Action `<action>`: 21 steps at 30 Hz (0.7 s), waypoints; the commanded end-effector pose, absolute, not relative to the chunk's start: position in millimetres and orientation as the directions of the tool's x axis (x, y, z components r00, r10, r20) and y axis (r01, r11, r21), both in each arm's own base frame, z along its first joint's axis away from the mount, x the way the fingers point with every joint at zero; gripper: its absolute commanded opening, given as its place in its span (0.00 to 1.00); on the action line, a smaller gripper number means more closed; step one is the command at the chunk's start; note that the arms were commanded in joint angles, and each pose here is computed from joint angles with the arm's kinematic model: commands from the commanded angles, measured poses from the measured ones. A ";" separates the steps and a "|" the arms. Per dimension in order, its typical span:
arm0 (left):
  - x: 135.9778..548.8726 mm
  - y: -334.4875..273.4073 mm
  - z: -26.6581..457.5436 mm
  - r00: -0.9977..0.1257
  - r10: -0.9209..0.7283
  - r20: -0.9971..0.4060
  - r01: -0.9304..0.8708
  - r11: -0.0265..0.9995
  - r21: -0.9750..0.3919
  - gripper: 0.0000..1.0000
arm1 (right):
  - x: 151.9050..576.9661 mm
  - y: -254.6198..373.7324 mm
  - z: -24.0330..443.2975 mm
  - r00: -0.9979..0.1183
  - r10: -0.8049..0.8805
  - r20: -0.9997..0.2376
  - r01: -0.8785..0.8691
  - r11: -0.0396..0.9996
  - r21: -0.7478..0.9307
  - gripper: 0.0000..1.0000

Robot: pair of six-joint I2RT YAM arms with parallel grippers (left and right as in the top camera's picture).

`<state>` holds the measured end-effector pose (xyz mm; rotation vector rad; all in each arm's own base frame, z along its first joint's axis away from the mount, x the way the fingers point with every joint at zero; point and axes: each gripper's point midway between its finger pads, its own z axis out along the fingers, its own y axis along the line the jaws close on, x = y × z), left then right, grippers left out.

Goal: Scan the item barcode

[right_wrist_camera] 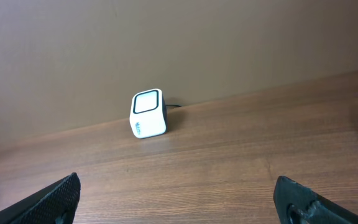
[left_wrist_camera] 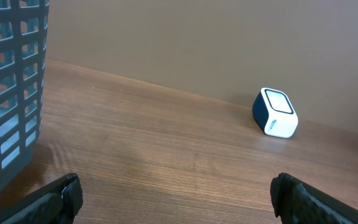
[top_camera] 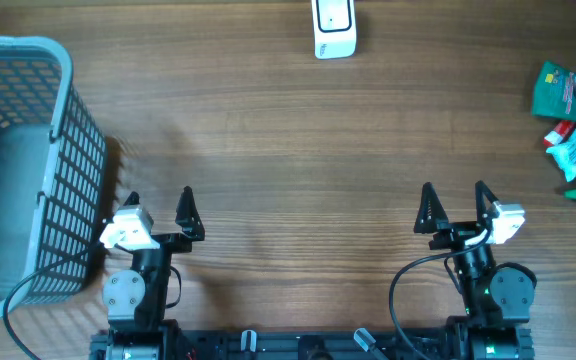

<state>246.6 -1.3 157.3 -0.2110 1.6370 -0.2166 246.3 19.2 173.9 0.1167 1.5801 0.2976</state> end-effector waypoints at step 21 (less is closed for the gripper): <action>246.1 -0.8 156.5 -0.076 -0.260 -0.963 -0.007 0.965 -0.261 1.00 | 246.1 15.4 175.7 0.006 -0.022 -1.000 -0.090 0.996 -0.023 1.00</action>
